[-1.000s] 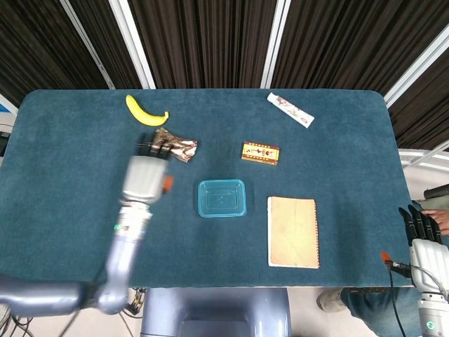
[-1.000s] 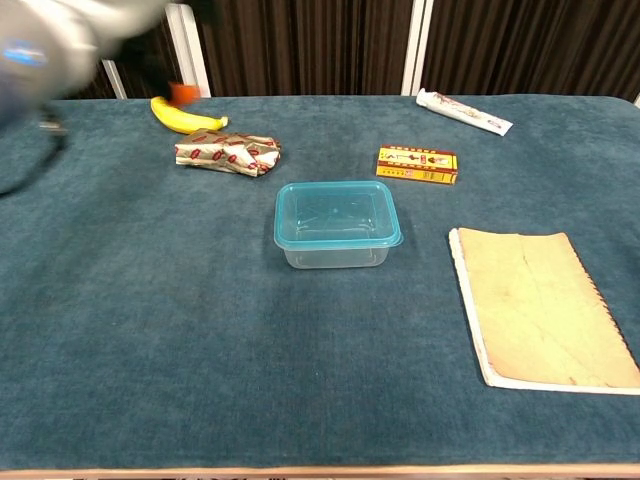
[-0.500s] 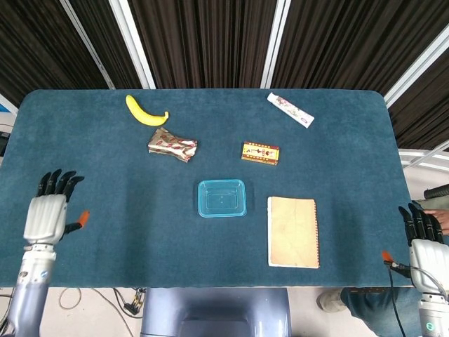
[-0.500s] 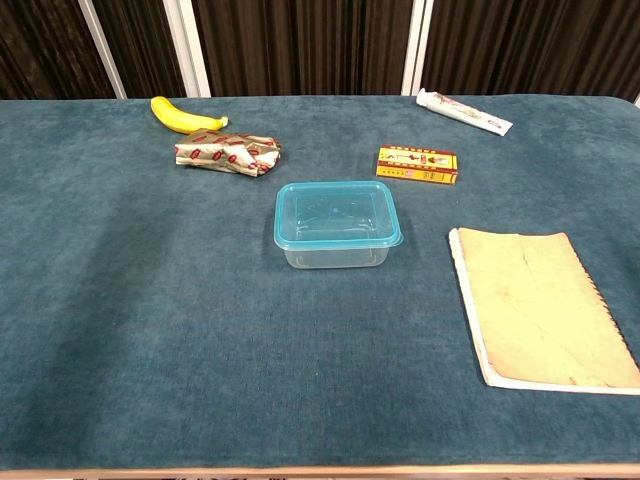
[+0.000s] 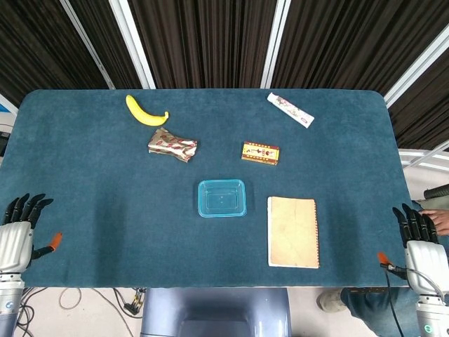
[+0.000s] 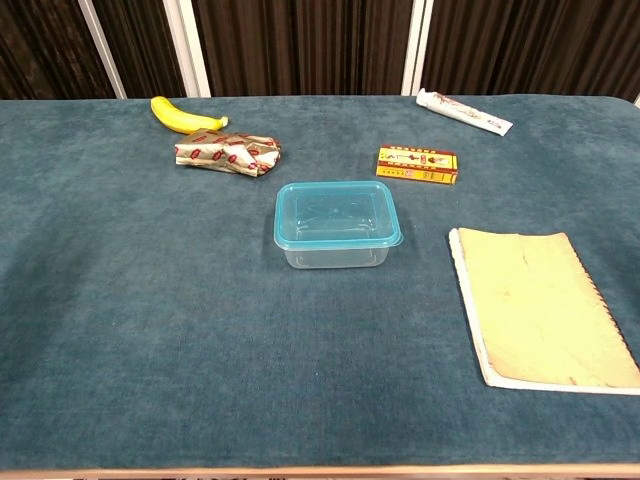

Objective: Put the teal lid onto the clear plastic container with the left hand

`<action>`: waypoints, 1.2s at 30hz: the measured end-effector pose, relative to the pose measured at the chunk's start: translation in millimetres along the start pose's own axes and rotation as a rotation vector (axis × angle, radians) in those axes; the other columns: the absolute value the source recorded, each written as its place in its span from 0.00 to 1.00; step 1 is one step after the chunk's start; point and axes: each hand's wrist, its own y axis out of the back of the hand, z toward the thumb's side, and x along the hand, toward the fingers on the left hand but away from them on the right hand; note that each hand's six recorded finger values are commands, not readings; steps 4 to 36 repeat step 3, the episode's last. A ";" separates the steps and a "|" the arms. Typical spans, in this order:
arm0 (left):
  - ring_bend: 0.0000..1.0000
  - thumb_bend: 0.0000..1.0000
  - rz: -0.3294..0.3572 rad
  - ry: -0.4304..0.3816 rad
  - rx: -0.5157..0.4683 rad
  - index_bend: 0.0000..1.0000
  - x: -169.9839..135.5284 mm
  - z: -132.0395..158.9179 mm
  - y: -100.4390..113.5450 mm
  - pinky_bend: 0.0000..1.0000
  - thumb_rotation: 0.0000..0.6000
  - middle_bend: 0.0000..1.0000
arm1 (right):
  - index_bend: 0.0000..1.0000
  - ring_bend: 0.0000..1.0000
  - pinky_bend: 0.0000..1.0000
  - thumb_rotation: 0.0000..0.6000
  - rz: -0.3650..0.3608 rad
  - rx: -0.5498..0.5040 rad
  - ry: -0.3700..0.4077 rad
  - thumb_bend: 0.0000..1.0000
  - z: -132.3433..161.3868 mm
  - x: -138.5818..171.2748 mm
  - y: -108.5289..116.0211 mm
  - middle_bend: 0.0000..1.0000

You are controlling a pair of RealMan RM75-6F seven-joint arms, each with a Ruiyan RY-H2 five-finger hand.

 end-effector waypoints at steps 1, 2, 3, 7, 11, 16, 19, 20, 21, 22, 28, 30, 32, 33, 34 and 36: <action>0.00 0.27 -0.005 0.003 -0.002 0.20 0.4 -0.8 -0.4 0.00 1.00 0.11 | 0.05 0.00 0.00 1.00 -0.001 0.001 -0.001 0.27 0.1 0.2 0.1 0.00; 0.00 0.27 -0.010 0.005 -0.004 0.20 0.9 -1.6 -0.6 0.00 1.00 0.11 | 0.05 0.00 0.00 1.00 -0.002 0.000 -0.002 0.27 0.1 0.2 0.1 0.00; 0.00 0.27 -0.010 0.006 -0.008 0.20 1.2 -1.9 -0.1 0.00 1.00 0.11 | 0.05 0.00 0.00 1.00 -0.003 -0.002 -0.003 0.27 0.1 0.2 0.2 0.00; 0.00 0.27 -0.010 0.006 -0.008 0.20 1.2 -1.9 -0.1 0.00 1.00 0.11 | 0.05 0.00 0.00 1.00 -0.003 -0.002 -0.003 0.27 0.1 0.2 0.2 0.00; 0.00 0.27 -0.010 0.006 -0.008 0.20 1.2 -1.9 -0.1 0.00 1.00 0.11 | 0.05 0.00 0.00 1.00 -0.003 -0.002 -0.003 0.27 0.1 0.2 0.2 0.00; 0.00 0.27 -0.010 0.006 -0.008 0.20 1.2 -1.9 -0.1 0.00 1.00 0.11 | 0.05 0.00 0.00 1.00 -0.003 -0.002 -0.003 0.27 0.1 0.2 0.2 0.00; 0.00 0.27 -0.010 0.006 -0.008 0.20 1.2 -1.9 -0.1 0.00 1.00 0.11 | 0.05 0.00 0.00 1.00 -0.003 -0.002 -0.003 0.27 0.1 0.2 0.2 0.00; 0.00 0.27 -0.010 0.006 -0.008 0.20 1.2 -1.9 -0.1 0.00 1.00 0.11 | 0.05 0.00 0.00 1.00 -0.003 -0.002 -0.003 0.27 0.1 0.2 0.2 0.00; 0.00 0.27 -0.010 0.006 -0.008 0.20 1.2 -1.9 -0.1 0.00 1.00 0.11 | 0.05 0.00 0.00 1.00 -0.003 -0.002 -0.003 0.27 0.1 0.2 0.2 0.00; 0.00 0.27 -0.010 0.006 -0.008 0.20 1.2 -1.9 -0.1 0.00 1.00 0.11 | 0.05 0.00 0.00 1.00 -0.003 -0.002 -0.003 0.27 0.1 0.2 0.2 0.00; 0.00 0.27 -0.010 0.006 -0.008 0.20 1.2 -1.9 -0.1 0.00 1.00 0.11 | 0.05 0.00 0.00 1.00 -0.003 -0.002 -0.003 0.27 0.1 0.2 0.2 0.00; 0.00 0.27 -0.010 0.006 -0.008 0.20 1.2 -1.9 -0.1 0.00 1.00 0.11 | 0.05 0.00 0.00 1.00 -0.003 -0.002 -0.003 0.27 0.1 0.2 0.2 0.00; 0.00 0.27 -0.010 0.006 -0.008 0.20 1.2 -1.9 -0.1 0.00 1.00 0.11 | 0.05 0.00 0.00 1.00 -0.003 -0.002 -0.003 0.27 0.1 0.2 0.2 0.00; 0.00 0.27 -0.010 0.006 -0.008 0.20 1.2 -1.9 -0.1 0.00 1.00 0.11 | 0.05 0.00 0.00 1.00 -0.003 -0.002 -0.003 0.27 0.1 0.2 0.2 0.00; 0.00 0.27 -0.010 0.006 -0.008 0.20 1.2 -1.9 -0.1 0.00 1.00 0.11 | 0.05 0.00 0.00 1.00 -0.003 -0.002 -0.003 0.27 0.1 0.2 0.2 0.00; 0.00 0.27 -0.010 0.006 -0.008 0.20 1.2 -1.9 -0.1 0.00 1.00 0.11 | 0.05 0.00 0.00 1.00 -0.003 -0.002 -0.003 0.27 0.1 0.2 0.2 0.00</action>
